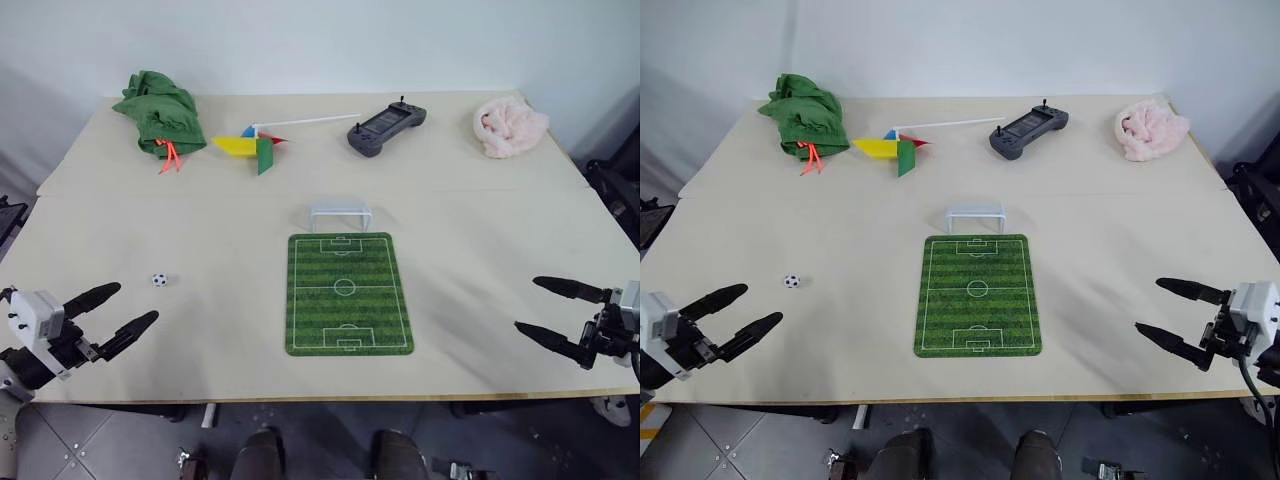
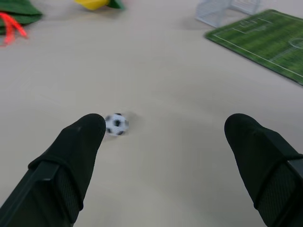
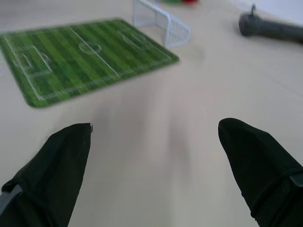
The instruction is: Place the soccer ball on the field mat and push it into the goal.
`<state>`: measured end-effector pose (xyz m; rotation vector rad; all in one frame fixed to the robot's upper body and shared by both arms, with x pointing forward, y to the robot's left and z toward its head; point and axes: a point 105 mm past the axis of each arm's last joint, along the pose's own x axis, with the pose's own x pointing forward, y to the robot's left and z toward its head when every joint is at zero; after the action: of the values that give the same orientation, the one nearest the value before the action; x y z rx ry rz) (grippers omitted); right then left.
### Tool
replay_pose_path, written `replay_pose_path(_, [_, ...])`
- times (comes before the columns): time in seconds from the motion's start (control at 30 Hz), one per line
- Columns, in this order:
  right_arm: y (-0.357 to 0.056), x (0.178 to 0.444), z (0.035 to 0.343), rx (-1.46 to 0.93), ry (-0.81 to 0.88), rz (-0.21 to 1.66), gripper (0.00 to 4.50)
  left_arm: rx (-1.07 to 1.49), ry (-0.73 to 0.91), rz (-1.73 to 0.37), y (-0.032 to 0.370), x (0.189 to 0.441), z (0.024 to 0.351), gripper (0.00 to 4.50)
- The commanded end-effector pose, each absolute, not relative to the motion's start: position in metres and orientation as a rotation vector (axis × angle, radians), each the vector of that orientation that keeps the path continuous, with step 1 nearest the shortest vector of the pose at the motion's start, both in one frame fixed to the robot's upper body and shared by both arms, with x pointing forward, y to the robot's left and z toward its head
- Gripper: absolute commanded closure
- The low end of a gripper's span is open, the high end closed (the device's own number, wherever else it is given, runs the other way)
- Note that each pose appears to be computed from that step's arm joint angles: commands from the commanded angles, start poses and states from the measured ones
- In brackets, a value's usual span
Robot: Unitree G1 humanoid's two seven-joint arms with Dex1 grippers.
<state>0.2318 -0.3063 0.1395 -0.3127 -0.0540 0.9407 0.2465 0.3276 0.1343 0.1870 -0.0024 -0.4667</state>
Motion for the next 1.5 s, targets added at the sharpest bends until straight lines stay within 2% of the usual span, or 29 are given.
replay_pose_path(0.03, [-0.301,0.213,0.146,-0.332,-0.121,1.022,0.00,0.198,-0.029,-0.384,0.338,0.254,0.138,0.01])
replay_pose_path(0.23, [-0.293,0.187,0.131,-0.323,-0.120,1.078,0.00,0.168,0.008,-0.404,0.327,0.276,0.112,0.01])
replay_pose_path(0.57, [-0.293,0.183,0.133,-0.289,-0.113,1.061,0.00,0.144,0.074,-0.440,0.320,0.320,0.088,0.01])
replay_pose_path(0.83, [-0.303,0.179,0.138,-0.310,-0.096,1.017,0.00,0.131,0.158,-0.488,0.322,0.331,0.076,0.01])
replay_pose_path(0.93, [-0.304,0.176,0.139,-0.303,-0.096,1.014,0.00,0.141,0.163,-0.550,0.315,0.332,0.075,0.55])
replay_pose_path(1.27, [-0.301,0.175,0.142,-0.302,-0.104,1.006,0.00,0.094,0.132,-0.667,0.305,0.336,0.088,3.56])
replay_pose_path(1.37, [-0.300,0.174,0.144,-0.284,-0.116,1.015,0.00,0.102,0.113,-0.709,0.302,0.336,0.096,3.63])
replay_pose_path(1.5, [-0.299,0.169,0.146,-0.266,-0.131,1.036,0.00,0.155,0.042,-0.850,0.276,0.344,0.121,3.63])
